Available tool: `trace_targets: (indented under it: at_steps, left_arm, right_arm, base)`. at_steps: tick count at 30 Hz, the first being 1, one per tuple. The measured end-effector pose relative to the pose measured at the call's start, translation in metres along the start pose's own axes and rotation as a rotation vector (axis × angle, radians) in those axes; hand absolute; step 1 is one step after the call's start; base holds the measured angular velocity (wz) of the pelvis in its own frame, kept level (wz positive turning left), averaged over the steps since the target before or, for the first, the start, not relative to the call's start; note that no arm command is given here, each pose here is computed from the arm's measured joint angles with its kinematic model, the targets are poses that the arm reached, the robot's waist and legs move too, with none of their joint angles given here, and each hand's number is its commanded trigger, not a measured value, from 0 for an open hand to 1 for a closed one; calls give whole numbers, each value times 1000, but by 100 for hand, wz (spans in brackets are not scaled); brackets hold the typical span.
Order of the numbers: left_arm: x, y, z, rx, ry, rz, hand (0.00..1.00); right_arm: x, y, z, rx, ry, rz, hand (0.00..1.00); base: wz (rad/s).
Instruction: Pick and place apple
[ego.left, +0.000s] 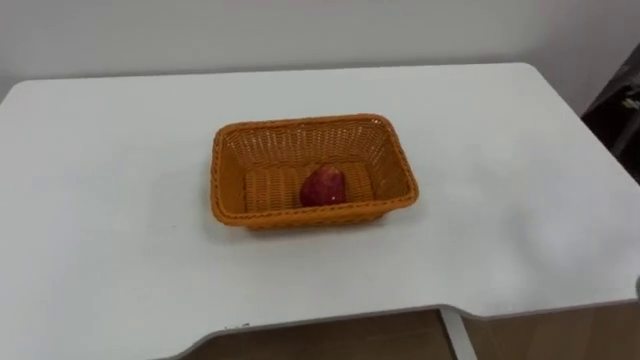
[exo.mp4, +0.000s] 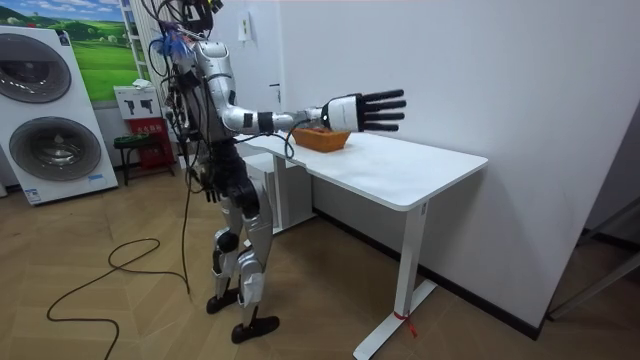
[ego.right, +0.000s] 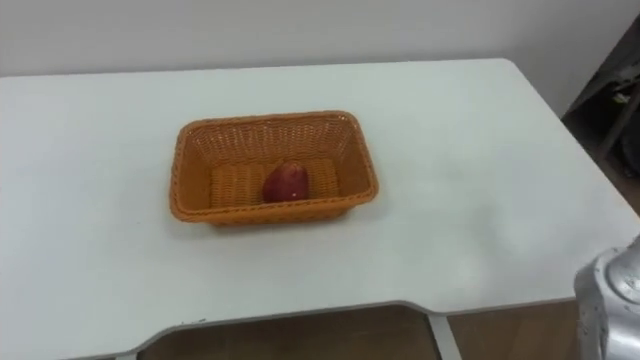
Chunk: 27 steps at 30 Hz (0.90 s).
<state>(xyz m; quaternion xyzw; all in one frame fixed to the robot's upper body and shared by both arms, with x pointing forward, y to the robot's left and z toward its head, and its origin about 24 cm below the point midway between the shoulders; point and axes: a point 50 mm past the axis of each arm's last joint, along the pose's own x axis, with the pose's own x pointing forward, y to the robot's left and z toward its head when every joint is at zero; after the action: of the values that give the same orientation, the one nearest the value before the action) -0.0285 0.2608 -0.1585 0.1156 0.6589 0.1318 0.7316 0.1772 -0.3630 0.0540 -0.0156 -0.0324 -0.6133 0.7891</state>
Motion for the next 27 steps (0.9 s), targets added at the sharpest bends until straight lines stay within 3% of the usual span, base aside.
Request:
trace_targets:
  at_steps: [8, 17, 23, 27]
  left_arm:
    - [1, -1, 8, -28, -18, 18, 0]
    - [1, -5, 14, -25, -27, 4, 0]
    - [2, -4, 18, -47, -37, 7, 0]
    - [2, -6, 16, -41, -22, -15, 0]
  right_arm:
    - [4, -49, -62, -114, 286, -260, 0]
    - [-44, -101, -137, -328, 627, -359, 0]
    - [-87, -117, -170, -522, 802, -192, 0]
    - [-111, -124, -187, -680, 910, 57, 0]
  base:
    - [-7]
    - [-1]
    - [-8]
    - [2]
